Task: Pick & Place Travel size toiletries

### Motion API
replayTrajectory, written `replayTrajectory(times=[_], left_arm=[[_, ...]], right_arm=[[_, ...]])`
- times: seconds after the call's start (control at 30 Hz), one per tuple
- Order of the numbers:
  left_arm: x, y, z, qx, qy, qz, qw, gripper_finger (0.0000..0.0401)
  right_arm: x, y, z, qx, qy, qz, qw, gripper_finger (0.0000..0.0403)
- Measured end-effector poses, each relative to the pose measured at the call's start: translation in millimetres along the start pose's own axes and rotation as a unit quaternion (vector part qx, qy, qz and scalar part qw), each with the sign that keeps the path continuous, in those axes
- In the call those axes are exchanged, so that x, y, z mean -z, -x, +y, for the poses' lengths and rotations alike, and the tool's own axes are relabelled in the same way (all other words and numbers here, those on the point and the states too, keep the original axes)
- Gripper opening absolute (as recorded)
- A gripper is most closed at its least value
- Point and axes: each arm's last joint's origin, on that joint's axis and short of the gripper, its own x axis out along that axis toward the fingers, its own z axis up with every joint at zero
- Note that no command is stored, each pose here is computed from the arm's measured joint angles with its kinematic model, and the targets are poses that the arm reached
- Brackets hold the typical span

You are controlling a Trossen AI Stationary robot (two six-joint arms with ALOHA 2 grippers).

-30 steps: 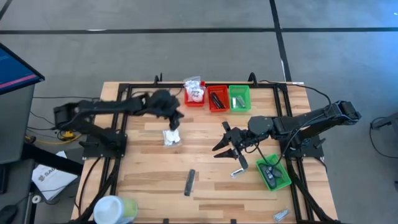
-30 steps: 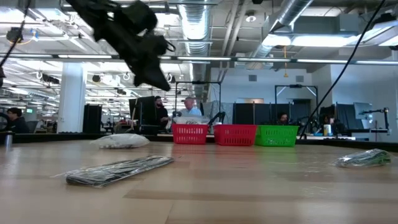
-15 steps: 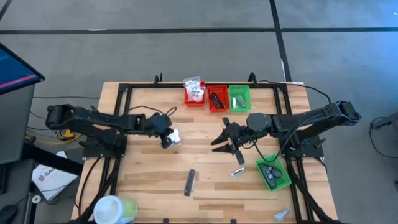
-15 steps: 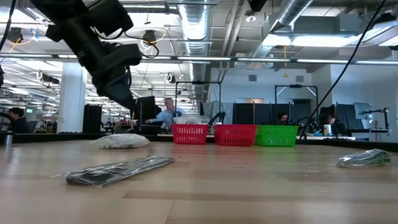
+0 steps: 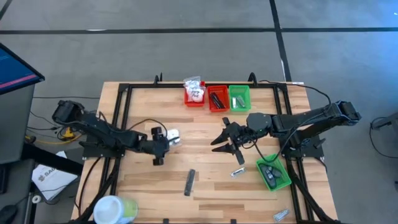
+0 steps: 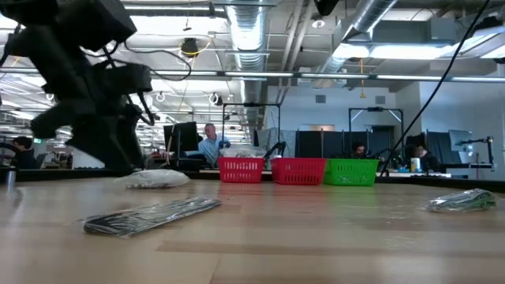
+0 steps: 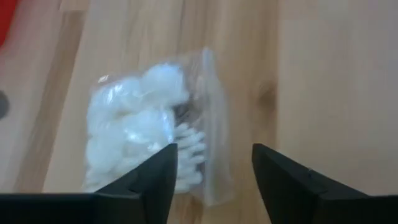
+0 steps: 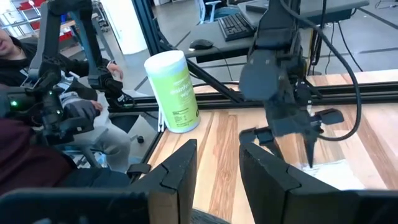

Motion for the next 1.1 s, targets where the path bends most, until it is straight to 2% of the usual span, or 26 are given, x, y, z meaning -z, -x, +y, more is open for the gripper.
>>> replayTrajectory(times=[0.1,0.3,0.43,0.67,1.1], left_arm=[[6,-10,-5,-0.027,-0.022,0.025,0.999,0.0215],[8,-27,-8,-0.058,-0.011,0.046,0.997,0.0213],[5,-28,-9,-0.062,-0.009,0.043,0.997,0.0168],[2,-27,-8,-0.066,-0.01,0.042,0.997,0.0017],[-11,-9,-3,-0.054,0.012,-0.013,0.998,0.0002]], right_arm=[[0,0,0,0.0,0.0,0.0,1.0,0.0113],[0,0,0,0.0,0.0,0.001,1.0,0.0113],[0,0,0,0.0,0.0,0.002,1.0,0.0113],[1,0,0,0.0,0.0,0.003,1.0,0.0113],[1,0,0,0.001,0.001,0.005,1.0,0.0113]])
